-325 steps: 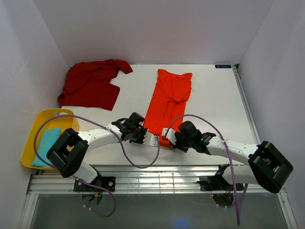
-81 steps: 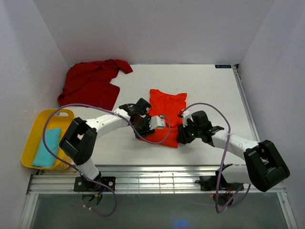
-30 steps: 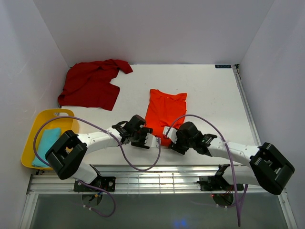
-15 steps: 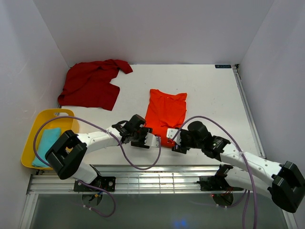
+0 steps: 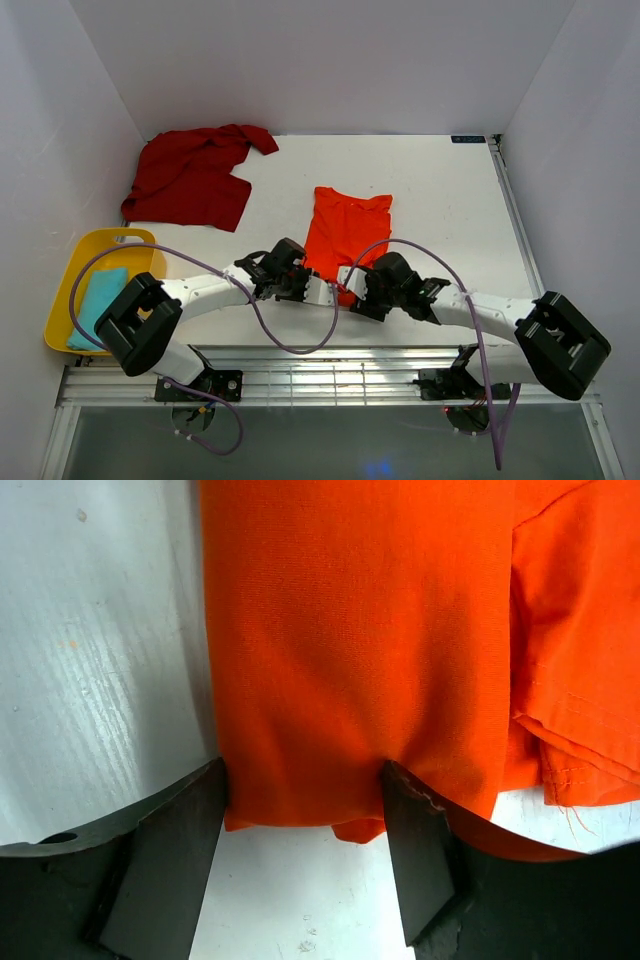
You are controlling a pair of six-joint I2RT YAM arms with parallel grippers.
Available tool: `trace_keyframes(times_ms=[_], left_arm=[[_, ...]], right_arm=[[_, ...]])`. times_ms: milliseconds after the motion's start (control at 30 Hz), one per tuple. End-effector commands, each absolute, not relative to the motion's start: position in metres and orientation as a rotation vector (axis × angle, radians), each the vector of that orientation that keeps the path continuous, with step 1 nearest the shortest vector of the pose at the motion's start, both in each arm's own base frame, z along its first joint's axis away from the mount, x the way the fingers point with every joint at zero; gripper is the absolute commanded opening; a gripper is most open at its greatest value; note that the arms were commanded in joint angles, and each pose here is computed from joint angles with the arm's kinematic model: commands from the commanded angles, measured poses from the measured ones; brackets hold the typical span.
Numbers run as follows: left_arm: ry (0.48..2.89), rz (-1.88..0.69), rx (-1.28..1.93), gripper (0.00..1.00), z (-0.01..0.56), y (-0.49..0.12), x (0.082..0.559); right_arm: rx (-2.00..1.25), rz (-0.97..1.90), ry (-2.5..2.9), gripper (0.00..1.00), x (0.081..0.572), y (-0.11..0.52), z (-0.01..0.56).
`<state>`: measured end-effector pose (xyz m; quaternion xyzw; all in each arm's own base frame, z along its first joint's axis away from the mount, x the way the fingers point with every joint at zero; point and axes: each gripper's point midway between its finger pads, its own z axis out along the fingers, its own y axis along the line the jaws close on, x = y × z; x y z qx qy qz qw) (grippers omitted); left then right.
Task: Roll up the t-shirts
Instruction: Roll the T-shirt to the center of the board.
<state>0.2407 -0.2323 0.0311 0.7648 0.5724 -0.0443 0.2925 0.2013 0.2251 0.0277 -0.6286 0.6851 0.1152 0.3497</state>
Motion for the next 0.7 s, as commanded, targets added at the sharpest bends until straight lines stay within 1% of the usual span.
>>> trace_keyframes(times_ms=[0,33,100,133,167,200,267,300,333,367,400,433,467,567,667], left_arm=[[1.508,-0.143,2.014,0.36,0.041,-0.24,0.245],[1.507,-0.145,2.011,0.31,0.043,-0.241,0.245],[1.515,-0.159,2.016,0.28,0.042,-0.241,0.244],[1.51,-0.163,2.016,0.1,0.044,-0.243,0.244],[1.514,-0.165,2.015,0.0,0.044,-0.243,0.244],[1.518,-0.164,2.015,0.0,0.045,-0.242,0.244],[1.524,-0.166,2.019,0.0,0.047,-0.242,0.243],[1.539,-0.174,2.026,0.0,0.046,-0.24,0.241],[1.543,-0.181,2.03,0.0,0.048,-0.24,0.239],[1.546,-0.193,2.028,0.0,0.052,-0.242,0.239],[1.572,-0.227,2.046,0.0,0.052,-0.239,0.231],[1.581,-0.249,2.051,0.0,0.054,-0.239,0.228],[1.576,-0.274,2.049,0.0,0.062,-0.242,0.225],[1.598,-0.422,2.102,0.0,0.067,-0.237,0.196],[1.673,-0.565,2.118,0.0,0.072,-0.232,0.17]], right_arm=[[-1.634,0.241,1.863,0.67,0.202,0.214,0.02],[-1.644,0.25,1.875,0.66,0.199,0.213,0.019],[-1.636,0.277,1.872,0.62,0.198,0.214,0.022],[-1.64,0.308,1.868,0.59,0.195,0.216,0.023],[-1.631,0.318,1.875,0.56,0.195,0.215,0.025],[-1.627,0.34,1.878,0.51,0.194,0.216,0.026],[-1.608,0.349,1.906,0.43,0.195,0.214,0.029],[-1.596,0.353,1.907,0.37,0.195,0.214,0.033],[-1.576,0.35,1.92,0.34,0.196,0.213,0.035],[-1.573,0.358,1.922,0.25,0.194,0.213,0.037],[-1.582,0.373,1.909,0.11,0.192,0.213,0.041],[-1.608,0.411,1.896,0.08,0.186,0.215,0.042],[-1.608,0.427,1.885,0.08,0.185,0.218,0.047],[-1.645,0.503,1.875,0.08,0.171,0.219,0.058],[-1.687,0.595,1.852,0.08,0.152,0.218,0.07]])
